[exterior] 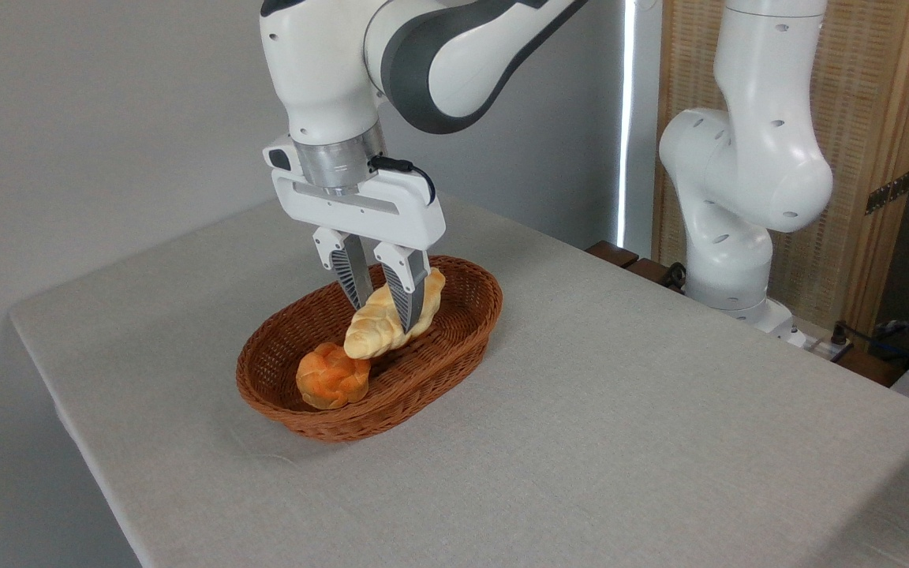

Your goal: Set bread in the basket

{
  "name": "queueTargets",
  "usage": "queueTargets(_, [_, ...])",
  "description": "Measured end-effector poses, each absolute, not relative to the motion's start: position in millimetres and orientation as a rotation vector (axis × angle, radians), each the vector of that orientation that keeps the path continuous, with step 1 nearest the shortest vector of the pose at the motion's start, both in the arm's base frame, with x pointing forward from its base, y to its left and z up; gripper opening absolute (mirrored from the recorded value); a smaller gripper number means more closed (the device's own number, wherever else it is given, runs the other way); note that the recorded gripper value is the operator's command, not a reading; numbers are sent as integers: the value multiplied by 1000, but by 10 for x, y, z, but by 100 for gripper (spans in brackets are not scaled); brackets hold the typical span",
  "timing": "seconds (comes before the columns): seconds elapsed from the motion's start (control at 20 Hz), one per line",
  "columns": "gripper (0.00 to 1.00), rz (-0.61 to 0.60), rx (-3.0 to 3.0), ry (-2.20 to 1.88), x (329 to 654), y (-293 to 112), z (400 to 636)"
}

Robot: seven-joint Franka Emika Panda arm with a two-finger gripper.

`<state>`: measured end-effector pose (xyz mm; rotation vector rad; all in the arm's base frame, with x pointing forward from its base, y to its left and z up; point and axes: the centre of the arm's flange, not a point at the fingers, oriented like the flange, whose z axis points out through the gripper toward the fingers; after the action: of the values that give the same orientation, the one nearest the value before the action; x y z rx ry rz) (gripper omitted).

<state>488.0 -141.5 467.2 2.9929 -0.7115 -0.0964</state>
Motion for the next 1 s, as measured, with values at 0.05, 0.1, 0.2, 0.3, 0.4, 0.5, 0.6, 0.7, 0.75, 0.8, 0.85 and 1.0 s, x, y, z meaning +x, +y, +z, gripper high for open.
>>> queueTargets(0.05, [100,-96,2992,-714,4878,-1424,4672])
queueTargets(0.1, [100,-97,2992,-716,4876,-1430,4672])
queueTargets(0.2, [100,-97,2992,-717,4875,-1434,4672])
queueTargets(0.3, [100,-96,2992,-718,4875,-1434,4673])
queueTargets(0.4, [100,-95,2991,-719,4873,-1438,4677])
queueTargets(0.5, [100,-94,2990,-724,4868,-1454,4681])
queueTargets(0.6, [100,-93,2989,-728,4866,-1466,4685])
queueTargets(0.7, [100,-86,2989,-729,4867,-1470,4708])
queueTargets(0.75, [100,-75,2991,-732,4871,-1469,4739])
queueTargets(0.8, [100,-55,2997,-739,4885,-1467,4796])
queueTargets(0.85, [100,-26,3005,-748,4908,-1466,4885])
queueTargets(1.0, [100,82,3010,-769,4987,-1469,5218])
